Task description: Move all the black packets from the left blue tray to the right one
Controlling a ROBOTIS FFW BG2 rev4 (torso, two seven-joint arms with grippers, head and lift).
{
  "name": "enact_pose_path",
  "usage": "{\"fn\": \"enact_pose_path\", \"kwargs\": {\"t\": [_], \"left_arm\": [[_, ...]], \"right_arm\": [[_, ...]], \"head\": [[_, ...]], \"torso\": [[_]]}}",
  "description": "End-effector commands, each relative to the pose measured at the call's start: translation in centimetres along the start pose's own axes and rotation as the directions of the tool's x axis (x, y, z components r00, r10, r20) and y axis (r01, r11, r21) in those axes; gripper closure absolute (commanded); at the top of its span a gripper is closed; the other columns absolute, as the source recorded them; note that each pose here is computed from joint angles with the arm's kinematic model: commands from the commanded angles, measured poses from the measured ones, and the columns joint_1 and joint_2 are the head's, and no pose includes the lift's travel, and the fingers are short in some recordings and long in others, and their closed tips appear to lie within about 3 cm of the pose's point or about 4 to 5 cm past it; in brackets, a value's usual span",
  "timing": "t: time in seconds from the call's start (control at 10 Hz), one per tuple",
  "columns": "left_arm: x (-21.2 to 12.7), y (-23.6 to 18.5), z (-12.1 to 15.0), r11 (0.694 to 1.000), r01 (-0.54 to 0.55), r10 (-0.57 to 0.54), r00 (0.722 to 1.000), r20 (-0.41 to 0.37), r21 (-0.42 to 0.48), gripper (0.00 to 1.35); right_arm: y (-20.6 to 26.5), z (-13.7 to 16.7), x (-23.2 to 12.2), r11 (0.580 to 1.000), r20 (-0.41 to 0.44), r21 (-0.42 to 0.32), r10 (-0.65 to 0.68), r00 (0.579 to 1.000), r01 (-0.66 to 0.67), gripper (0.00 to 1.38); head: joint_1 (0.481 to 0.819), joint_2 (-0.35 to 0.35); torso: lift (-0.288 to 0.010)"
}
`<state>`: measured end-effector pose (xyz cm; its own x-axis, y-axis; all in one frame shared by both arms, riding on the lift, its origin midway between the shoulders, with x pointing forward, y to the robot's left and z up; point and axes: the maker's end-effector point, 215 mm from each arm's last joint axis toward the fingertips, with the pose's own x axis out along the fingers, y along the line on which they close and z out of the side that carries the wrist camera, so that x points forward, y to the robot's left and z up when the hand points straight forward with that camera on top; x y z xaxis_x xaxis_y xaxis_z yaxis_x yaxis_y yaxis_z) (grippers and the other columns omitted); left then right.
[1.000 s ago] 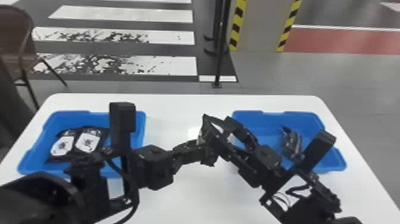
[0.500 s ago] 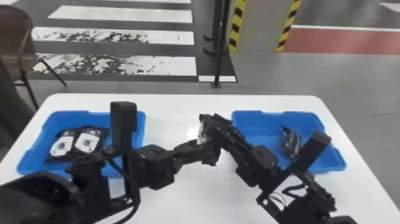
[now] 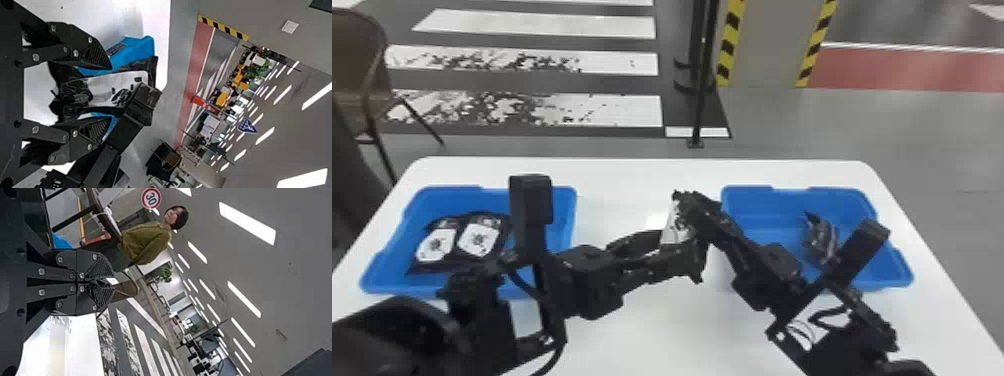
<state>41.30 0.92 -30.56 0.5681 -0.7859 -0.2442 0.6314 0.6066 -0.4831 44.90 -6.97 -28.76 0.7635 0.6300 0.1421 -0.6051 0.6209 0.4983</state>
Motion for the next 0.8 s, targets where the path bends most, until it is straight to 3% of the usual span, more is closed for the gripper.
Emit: {"fn": "enact_pose_path", "kwargs": {"t": [0.0, 0.2, 0.3, 0.6, 0.7], "left_arm": [[-0.7, 0.7, -0.2, 1.000, -0.012, 0.013, 1.000, 0.016, -0.027, 0.13], [-3.7, 4.5, -0.2, 0.991, -0.110, 0.114, 0.991, 0.069, -0.071, 0.13], [-6.4, 7.4, 0.3, 0.978, -0.197, 0.204, 0.974, 0.100, -0.075, 0.13], [-12.4, 12.9, 2.2, 0.930, -0.362, 0.368, 0.917, 0.152, -0.071, 0.13], [-13.2, 13.8, 3.0, 0.920, -0.386, 0.391, 0.905, 0.166, -0.063, 0.13]], "right_arm": [[-2.3, 1.2, -0.1, 0.999, 0.014, -0.021, -0.032, 0.999, 0.032, 1.28], [-7.2, 2.8, -0.6, 0.990, 0.012, -0.084, -0.108, 0.994, 0.109, 1.28], [-10.4, 2.7, -1.0, 0.981, -0.008, -0.112, -0.160, 0.987, 0.158, 1.28], [-22.3, 2.4, -3.1, 0.895, -0.089, -0.285, -0.382, 0.920, 0.344, 1.28], [-24.5, 1.9, -3.4, 0.880, -0.107, -0.292, -0.418, 0.902, 0.374, 1.16]], "head": [[0.695, -0.073], [0.695, -0.090], [0.695, -0.086], [0.695, -0.044], [0.695, -0.050]], "torso": [[-0.140], [-0.140], [-0.140], [-0.140], [-0.140]]}}
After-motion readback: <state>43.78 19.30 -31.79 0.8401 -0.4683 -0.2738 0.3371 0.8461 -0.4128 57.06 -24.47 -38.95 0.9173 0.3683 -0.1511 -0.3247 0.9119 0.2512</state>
